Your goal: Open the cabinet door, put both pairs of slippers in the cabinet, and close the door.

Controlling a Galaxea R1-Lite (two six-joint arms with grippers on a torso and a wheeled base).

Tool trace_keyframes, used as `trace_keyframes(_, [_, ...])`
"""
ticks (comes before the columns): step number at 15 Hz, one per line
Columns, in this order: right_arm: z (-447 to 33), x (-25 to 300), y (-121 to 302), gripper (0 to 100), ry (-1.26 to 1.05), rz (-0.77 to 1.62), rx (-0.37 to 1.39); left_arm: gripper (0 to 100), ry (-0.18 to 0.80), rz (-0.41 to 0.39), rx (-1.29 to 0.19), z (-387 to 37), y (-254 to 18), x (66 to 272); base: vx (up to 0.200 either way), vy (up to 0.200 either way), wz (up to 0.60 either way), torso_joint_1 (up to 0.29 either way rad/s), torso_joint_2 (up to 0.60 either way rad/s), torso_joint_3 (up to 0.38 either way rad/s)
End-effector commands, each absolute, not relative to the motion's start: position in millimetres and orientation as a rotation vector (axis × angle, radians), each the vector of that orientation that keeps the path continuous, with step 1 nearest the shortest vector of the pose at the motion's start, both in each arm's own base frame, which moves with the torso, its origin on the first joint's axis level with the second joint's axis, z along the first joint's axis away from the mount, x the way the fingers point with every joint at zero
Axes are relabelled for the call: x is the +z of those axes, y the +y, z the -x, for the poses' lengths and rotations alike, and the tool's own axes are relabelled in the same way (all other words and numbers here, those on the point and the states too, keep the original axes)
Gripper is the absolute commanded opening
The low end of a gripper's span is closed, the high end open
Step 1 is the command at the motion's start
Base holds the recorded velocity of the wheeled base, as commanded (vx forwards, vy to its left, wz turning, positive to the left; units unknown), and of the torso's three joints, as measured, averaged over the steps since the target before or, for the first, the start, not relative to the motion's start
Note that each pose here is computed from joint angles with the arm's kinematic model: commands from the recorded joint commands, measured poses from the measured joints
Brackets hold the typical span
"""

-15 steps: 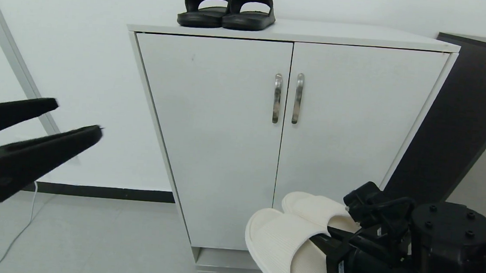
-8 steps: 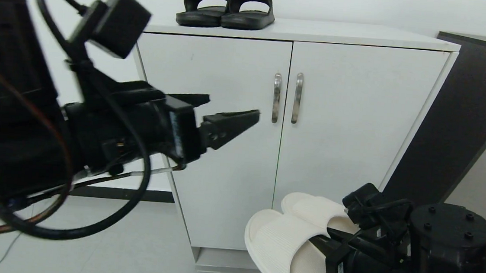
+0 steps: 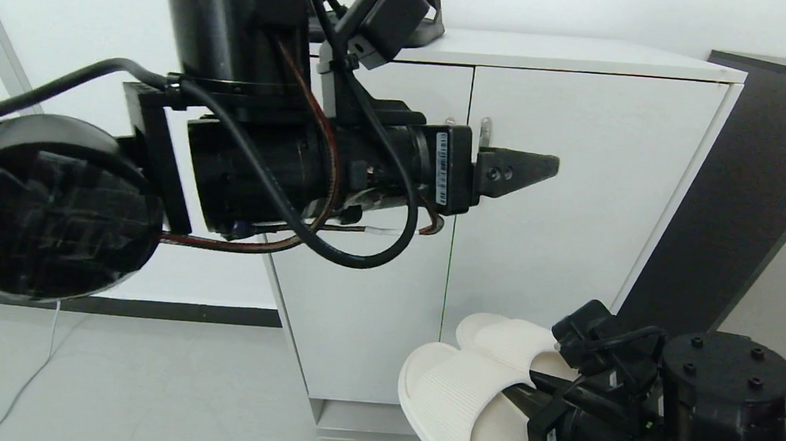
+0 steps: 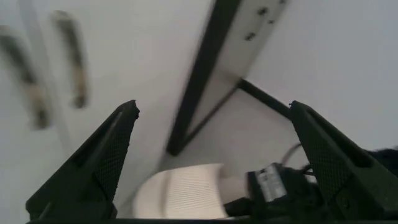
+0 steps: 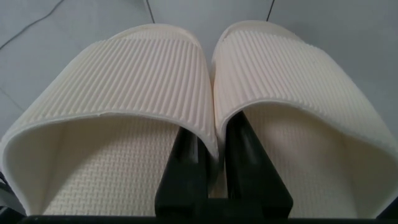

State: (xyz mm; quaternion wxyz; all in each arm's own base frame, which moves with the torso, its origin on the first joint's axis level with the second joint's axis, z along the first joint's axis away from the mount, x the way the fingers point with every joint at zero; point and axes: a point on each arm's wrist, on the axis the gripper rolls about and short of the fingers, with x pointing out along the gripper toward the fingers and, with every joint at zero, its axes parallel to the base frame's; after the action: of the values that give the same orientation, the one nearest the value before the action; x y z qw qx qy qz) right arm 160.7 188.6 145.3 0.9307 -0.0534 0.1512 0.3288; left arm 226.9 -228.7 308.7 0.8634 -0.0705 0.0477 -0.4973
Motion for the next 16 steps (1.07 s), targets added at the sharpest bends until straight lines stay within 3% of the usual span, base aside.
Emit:
trace_keyframes(1, [-161, 144, 188, 0, 0.311, 0.118, 0.673, 100, 0.149, 0.181, -1.095, -241, -244, 301, 0.000, 0.000, 0.00, 0.000, 0.00, 0.000])
trace_keyframes(4, [-160, 144, 188, 0, 0.312, 0.121, 0.675, 100, 0.197, 0.227, -1.162, -252, -238, 298, 0.000, 0.000, 0.00, 0.000, 0.00, 0.000])
trace_keyframes(16, [-159, 143, 188, 0, 0.310, 0.136, 0.678, 100, 0.129, 0.200, -0.918, -311, -262, 285, 0.000, 0.000, 0.00, 0.000, 0.00, 0.000])
